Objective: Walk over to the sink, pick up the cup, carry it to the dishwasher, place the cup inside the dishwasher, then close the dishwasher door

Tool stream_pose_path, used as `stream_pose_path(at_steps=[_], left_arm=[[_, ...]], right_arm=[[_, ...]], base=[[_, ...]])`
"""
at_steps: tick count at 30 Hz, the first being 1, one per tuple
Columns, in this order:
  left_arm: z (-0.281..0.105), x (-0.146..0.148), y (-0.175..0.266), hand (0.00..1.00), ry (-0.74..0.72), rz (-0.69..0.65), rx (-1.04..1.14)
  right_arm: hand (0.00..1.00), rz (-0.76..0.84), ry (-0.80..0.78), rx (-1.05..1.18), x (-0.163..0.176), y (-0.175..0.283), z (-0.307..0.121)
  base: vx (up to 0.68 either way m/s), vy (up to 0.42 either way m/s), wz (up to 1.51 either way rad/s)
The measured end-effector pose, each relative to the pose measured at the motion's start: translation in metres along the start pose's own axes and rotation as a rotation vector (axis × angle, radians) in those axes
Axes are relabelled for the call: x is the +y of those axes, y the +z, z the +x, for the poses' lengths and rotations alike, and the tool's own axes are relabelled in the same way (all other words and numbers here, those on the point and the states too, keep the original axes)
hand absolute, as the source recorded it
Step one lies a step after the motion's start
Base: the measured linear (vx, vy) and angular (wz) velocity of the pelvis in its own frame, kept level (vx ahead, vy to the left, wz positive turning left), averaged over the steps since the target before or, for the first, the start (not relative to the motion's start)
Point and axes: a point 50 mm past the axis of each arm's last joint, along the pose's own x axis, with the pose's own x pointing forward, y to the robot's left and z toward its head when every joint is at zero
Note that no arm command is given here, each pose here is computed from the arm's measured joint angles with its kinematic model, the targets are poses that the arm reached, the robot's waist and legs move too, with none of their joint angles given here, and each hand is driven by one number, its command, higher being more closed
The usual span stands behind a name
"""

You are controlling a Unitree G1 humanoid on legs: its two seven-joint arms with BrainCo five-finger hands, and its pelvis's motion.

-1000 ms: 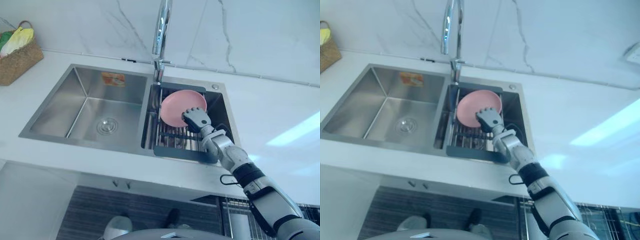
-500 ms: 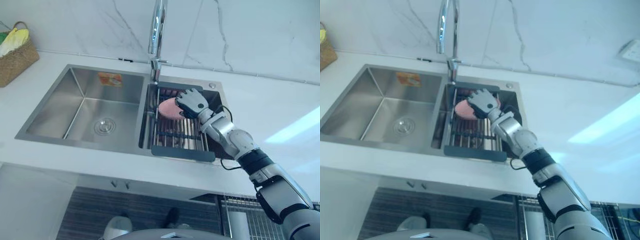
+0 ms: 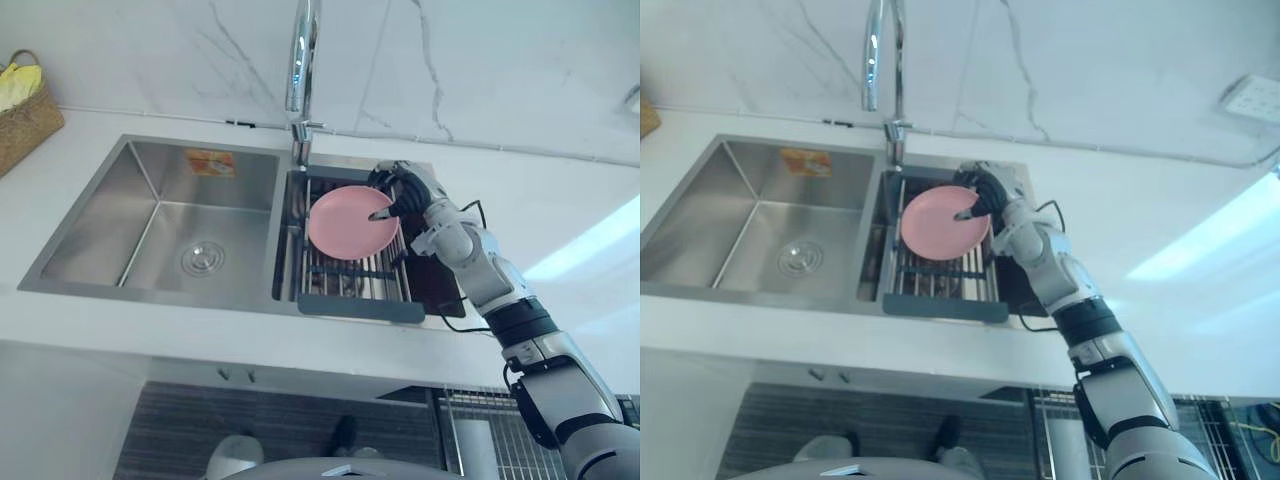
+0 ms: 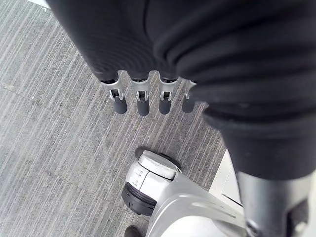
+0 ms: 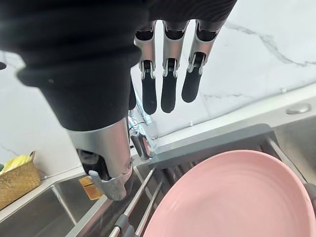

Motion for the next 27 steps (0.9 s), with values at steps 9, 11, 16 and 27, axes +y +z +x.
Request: stream_pose_path(at_steps=[9,11,16,27], left_arm=[[-0.001,0.006,-0.01,0.0,0.009,-0.036,0.037],[-0.001,0.01,-0.012,0.0,0.016,-0.032,0.055],[-0.001,0.008,-0.011,0.0,0.014,-0.035,0.058],[-0.001,0.008,-0.013,0.0,0.013,-0.057,0.075]], right_arm=[[0.0,0.085,0.145,-0.073,0.007,0.011,-0.03],[0.0,0.077,0.197,-0.062,0.015,0.007,-0.035],[0.0,0.006,0.247,-0.074,0.023,0.007,-0.04],[0.0,-0.184,0.383,-0.032,0.06,-0.009,-0.045]], base=[[-0.01,0.014,-0.16],[-0.03,0.018,-0.18],[0.01,0.001,0.02],[0.0,0.006,0.07]])
